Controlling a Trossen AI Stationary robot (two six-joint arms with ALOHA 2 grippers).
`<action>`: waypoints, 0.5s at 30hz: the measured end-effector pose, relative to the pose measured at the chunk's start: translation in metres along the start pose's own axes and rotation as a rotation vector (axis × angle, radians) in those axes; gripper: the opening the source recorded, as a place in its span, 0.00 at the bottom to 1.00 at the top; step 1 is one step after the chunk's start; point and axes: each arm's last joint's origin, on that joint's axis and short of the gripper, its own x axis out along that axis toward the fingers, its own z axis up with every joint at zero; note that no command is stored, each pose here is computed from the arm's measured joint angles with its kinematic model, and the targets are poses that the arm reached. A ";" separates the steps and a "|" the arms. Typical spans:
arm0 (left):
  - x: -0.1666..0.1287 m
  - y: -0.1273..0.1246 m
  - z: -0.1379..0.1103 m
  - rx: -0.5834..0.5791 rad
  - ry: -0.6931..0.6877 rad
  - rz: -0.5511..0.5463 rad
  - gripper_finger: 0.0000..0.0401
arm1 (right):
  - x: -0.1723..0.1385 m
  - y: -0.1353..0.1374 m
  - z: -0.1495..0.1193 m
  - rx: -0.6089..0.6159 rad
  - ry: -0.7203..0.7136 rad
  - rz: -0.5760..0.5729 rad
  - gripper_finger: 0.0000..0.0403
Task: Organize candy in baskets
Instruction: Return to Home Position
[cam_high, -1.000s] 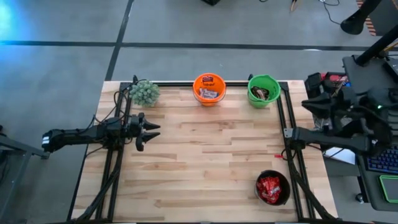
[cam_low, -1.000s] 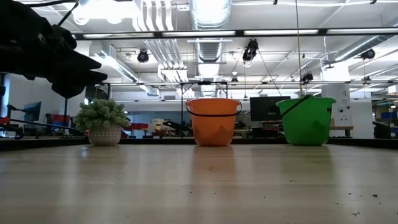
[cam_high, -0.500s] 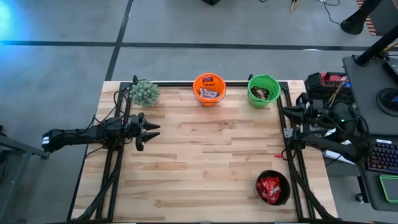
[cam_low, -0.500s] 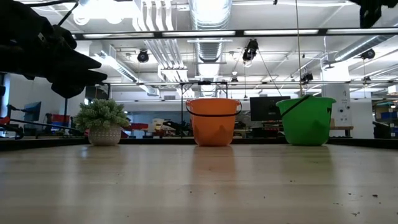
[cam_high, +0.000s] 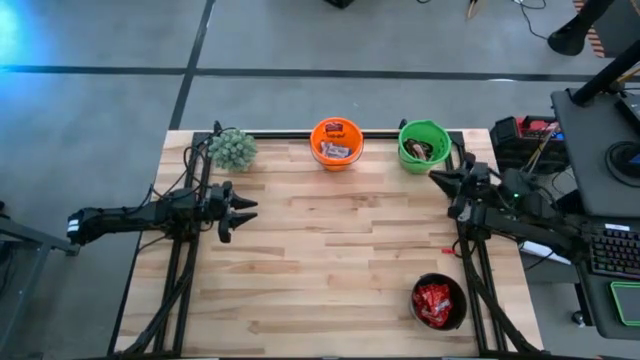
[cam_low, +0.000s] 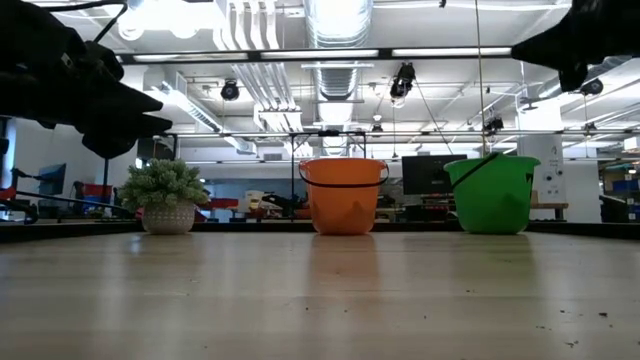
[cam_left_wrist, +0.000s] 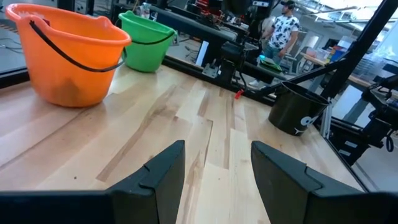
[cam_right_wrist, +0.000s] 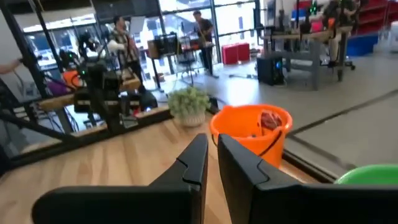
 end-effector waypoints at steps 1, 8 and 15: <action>0.000 0.000 0.000 0.001 0.001 -0.001 0.42 | 0.002 -0.001 -0.004 -0.001 0.012 -0.002 0.07; 0.000 0.000 0.000 0.033 0.003 -0.001 0.42 | 0.018 -0.005 -0.038 -0.011 0.023 -0.004 0.07; 0.000 0.000 0.000 0.091 0.005 -0.002 0.42 | 0.025 -0.008 -0.062 0.017 0.026 -0.006 0.07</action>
